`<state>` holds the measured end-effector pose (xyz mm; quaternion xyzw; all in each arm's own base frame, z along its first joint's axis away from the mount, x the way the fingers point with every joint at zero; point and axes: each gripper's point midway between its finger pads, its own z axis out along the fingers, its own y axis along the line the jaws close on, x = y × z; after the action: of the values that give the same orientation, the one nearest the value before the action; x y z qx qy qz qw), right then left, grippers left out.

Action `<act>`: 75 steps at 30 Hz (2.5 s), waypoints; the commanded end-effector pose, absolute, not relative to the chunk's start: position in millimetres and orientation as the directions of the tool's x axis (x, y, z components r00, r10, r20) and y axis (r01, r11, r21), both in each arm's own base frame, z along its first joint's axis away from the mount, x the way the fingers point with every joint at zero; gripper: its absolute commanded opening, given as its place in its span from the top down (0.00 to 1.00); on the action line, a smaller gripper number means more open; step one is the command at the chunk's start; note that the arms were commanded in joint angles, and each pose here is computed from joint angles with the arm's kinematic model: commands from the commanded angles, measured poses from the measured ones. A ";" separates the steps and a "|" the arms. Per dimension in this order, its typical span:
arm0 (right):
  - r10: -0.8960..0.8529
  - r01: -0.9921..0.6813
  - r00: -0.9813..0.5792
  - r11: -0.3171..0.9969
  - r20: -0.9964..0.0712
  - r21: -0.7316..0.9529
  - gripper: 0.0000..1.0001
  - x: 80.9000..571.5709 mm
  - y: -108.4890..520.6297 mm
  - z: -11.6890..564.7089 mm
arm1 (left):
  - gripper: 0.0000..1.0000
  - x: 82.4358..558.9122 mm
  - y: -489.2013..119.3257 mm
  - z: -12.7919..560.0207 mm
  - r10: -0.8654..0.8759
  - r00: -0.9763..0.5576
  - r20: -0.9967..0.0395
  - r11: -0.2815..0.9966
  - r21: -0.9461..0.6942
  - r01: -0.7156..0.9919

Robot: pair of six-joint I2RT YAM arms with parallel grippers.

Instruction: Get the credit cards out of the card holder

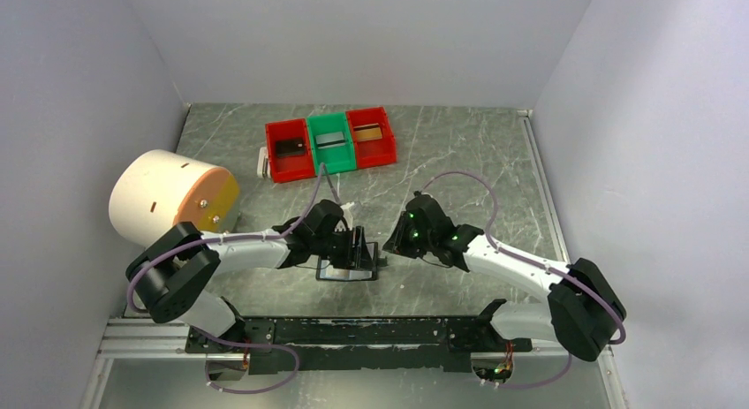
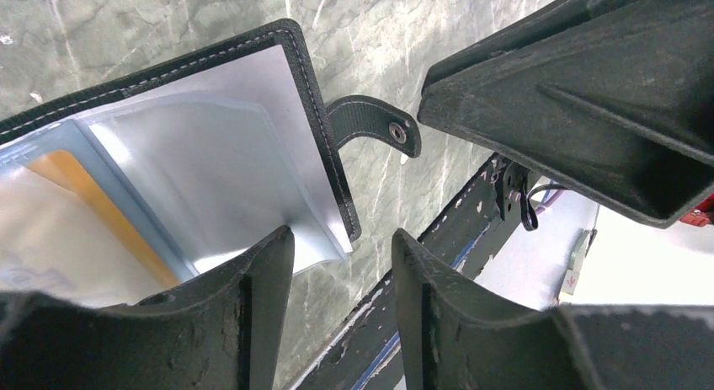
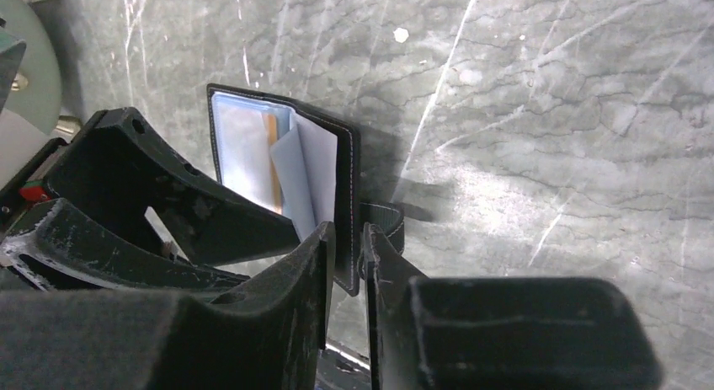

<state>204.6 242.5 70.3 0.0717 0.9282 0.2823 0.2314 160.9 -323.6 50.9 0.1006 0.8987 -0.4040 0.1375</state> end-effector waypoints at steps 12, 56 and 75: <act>0.153 -0.136 -0.919 0.742 -0.364 0.656 0.85 215.1 290.2 88.4 | 0.45 155.0 -334.7 60.7 0.101 -0.923 -0.370 0.613 -0.708 0.351; 0.113 -0.083 -0.950 0.807 -0.291 0.584 0.85 211.1 290.1 36.8 | 0.45 189.4 -295.6 55.1 -0.040 -0.904 -0.425 0.840 -0.504 0.200; 0.041 -0.178 -0.764 0.946 -0.644 0.272 0.54 370.8 280.3 121.6 | 0.50 178.4 -278.4 26.6 -0.029 -0.925 -0.379 0.883 -0.444 0.155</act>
<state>332.2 302.7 127.3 -0.0081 0.9104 0.2747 0.3093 178.6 -284.6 27.4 0.0426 0.9502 -0.2469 0.1852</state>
